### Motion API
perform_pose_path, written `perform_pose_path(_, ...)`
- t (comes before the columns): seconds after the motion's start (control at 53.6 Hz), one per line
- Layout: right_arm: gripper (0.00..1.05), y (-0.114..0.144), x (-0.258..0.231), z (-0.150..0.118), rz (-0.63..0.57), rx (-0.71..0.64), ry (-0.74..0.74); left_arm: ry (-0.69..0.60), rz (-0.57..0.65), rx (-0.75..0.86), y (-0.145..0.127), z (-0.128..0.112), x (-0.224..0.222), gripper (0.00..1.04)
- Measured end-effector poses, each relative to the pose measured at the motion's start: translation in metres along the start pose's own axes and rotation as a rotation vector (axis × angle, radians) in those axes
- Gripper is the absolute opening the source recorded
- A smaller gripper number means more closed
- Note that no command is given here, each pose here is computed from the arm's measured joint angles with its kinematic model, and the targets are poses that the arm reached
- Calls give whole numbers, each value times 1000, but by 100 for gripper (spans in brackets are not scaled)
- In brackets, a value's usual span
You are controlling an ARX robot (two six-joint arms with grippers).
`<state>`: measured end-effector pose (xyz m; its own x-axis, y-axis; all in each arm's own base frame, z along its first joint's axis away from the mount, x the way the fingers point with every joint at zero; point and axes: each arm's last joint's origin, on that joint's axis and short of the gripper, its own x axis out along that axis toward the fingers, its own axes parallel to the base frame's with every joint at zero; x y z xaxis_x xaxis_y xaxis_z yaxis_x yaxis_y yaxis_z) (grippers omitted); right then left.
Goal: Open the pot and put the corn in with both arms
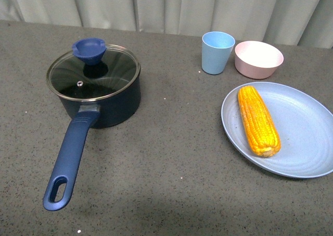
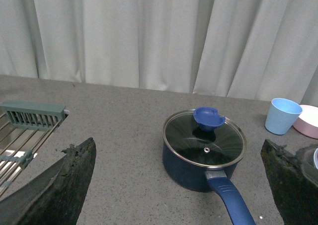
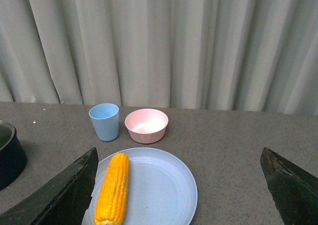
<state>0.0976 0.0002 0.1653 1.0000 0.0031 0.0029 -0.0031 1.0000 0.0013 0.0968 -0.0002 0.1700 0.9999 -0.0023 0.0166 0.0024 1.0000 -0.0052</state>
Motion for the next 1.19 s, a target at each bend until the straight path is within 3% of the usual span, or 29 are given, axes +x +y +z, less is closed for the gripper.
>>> perform_pose_path(0.559, 96, 0, 0, 0, 0, 0, 0, 0, 0, 0, 0, 0, 0, 98)
perform_pose_path(0.671, 96, 0, 0, 0, -1, 0, 0, 159, 273, -50, 4, -6, 9, 98)
perform_pose_path(0.709, 96, 0, 0, 0, 0, 0, 0, 174, 302, -65, 4, -6, 16, 98)
perform_pose_path(0.858, 96, 0, 0, 0, 0, 0, 0, 136, 242, -118, 4, 6, 48, 98)
perform_pose_path(0.97, 96, 0, 0, 0, 0, 0, 0, 96, 176, -162, -2, 17, 96, 98)
perform_pose_path(1.193, 96, 0, 0, 0, 0, 0, 0, 176, 63, -214, -32, -2, 184, 98)
